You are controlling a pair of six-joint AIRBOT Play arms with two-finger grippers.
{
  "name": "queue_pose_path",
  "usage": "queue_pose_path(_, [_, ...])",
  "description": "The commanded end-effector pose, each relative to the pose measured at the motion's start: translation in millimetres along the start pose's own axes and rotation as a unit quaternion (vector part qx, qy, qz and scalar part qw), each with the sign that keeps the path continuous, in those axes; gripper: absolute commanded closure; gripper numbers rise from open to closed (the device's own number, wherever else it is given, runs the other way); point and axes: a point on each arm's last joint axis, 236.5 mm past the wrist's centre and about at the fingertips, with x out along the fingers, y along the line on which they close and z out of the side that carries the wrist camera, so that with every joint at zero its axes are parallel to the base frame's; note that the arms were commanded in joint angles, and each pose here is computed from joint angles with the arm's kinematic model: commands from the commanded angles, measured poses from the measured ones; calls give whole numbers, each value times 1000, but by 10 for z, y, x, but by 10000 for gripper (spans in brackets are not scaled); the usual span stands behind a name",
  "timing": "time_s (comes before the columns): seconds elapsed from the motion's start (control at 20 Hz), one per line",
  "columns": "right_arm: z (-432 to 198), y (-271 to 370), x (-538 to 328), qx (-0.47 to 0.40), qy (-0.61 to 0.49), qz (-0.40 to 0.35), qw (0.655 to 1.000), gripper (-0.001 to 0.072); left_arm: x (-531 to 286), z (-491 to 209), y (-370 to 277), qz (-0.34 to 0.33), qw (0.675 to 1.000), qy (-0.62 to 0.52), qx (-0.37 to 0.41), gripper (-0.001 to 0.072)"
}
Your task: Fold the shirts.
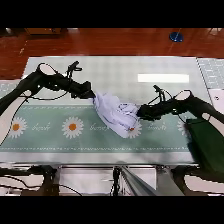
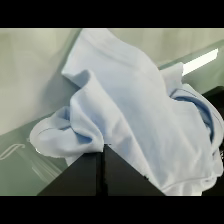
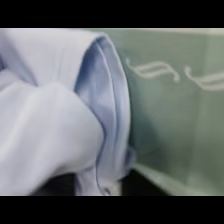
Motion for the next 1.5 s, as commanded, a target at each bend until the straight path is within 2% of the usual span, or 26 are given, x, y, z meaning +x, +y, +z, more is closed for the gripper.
queue_pose_path(0.0, [177, 170, 231, 28, -41, 20, 999, 645, -175, 40, -171, -4, 999, -21, 41, 686])
queue_pose_path(0.05, [185, 262, 205, 29, -42, 38, 998, 684, -246, 55, -226, -4, 998, -30, 51, 686])
queue_pose_path(0.2, [206, 629, -302, -37, -49, 94, 994, 685, -665, 188, -433, -3, 993, -90, 78, 687])
queue_pose_path(0.35, [358, 1017, -1355, -106, -143, 119, 977, 686, -1554, 367, -767, 7, 970, -214, 118, 687])
queue_pose_path(0.5, [433, 1276, -2656, -157, -314, 76, 933, 686, -2808, 295, -1327, 25, 911, -372, 174, 687])
queue_pose_path(0.65, [200, 1647, -3747, -204, -452, 33, 868, 687, -3916, -163, -1992, 44, 821, -522, 229, 688])
queue_pose_path(0.75, [-52, 1987, -4305, -236, -518, 16, 822, 687, -4343, -625, -2385, 56, 766, -582, 267, 688])
queue_pose_path(0.95, [-553, 2632, -4872, -282, -570, 17, 771, 687, -4544, -1440, -2784, 60, 720, -628, 290, 689])
queue_pose_path(1.05, [-759, 2659, -4923, -287, -563, -24, 774, 687, -4517, -1740, -2667, 98, 721, -631, 268, 689])
queue_pose_path(1.1, [-849, 2593, -4897, -283, -551, -53, 783, 687, -4452, -1868, -2515, 126, 732, -622, 247, 688])
queue_pose_path(1.15, [-932, 2482, -4839, -273, -532, -81, 797, 687, -4341, -1977, -2338, 150, 752, -603, 221, 689])
queue_pose_path(1.25, [-1071, 2201, -4640, -254, -478, -130, 831, 686, -3954, -2198, -1976, 181, 814, -526, 169, 689])
queue_pose_path(1.35, [-1205, 1689, -4321, -204, -373, -182, 887, 686, -3657, -2340, -1701, 204, 855, -455, 142, 689])
queue_pose_path(1.45, [-1111, 1418, -4086, -169, -321, -177, 915, 687, -3316, -2371, -1367, 208, 894, -383, 104, 689])
